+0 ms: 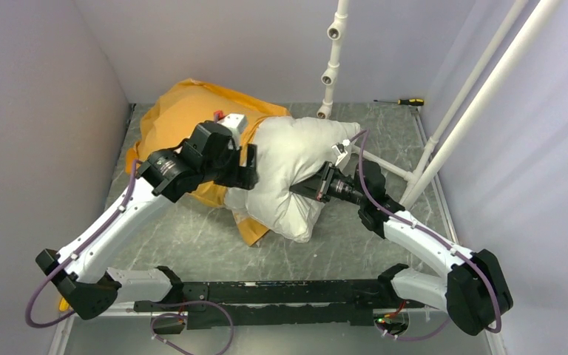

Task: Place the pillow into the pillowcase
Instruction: Stuff the pillow into the pillowcase.

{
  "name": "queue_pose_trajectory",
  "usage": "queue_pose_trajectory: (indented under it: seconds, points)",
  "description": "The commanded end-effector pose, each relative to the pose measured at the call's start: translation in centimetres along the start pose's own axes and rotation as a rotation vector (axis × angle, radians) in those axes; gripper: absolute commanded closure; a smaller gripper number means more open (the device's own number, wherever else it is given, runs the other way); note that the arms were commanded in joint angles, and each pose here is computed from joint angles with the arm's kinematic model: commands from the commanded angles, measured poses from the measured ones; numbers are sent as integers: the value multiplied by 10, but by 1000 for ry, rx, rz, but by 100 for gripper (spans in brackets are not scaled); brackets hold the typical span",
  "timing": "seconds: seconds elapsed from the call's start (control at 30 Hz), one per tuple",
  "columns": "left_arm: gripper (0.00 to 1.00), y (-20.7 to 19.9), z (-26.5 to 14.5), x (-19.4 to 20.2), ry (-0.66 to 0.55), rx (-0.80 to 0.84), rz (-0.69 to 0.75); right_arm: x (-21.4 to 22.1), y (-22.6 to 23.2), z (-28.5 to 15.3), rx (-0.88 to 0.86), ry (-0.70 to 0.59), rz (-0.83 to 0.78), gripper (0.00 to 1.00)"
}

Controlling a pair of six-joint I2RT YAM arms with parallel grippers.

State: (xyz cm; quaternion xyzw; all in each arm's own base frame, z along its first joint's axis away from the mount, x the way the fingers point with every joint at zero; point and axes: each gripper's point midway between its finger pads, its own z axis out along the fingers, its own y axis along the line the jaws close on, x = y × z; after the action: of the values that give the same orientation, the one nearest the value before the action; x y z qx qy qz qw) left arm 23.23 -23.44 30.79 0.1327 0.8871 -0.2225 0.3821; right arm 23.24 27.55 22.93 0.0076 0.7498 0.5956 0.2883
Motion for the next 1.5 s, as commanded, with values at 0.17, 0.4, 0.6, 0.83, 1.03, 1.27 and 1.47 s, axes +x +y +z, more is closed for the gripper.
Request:
queue_pose_trajectory:
  seconds: [0.17,0.4,0.6,0.83,1.03,1.27,1.47]
  points:
    - [27,115,34,58,117,-224,-38,-5,-9,-3,33,-62,9,100]
    - [47,127,61,45,53,-198,-55,-3,-12,-1,41,-45,16,100]
    - [100,122,57,24,18,-186,-30,-3,-12,-1,38,-46,27,100]
    - [100,64,3,2,-46,58,-55,-11,17,-2,-59,-59,26,100]
    - [100,-9,-41,-6,-25,393,-79,-22,52,-4,-165,-117,-10,100]
    - [100,-81,-46,0,32,535,-45,1,53,34,-183,-130,-21,100]
    - [100,-89,-17,25,115,468,-73,2,35,63,-68,-175,-74,100]
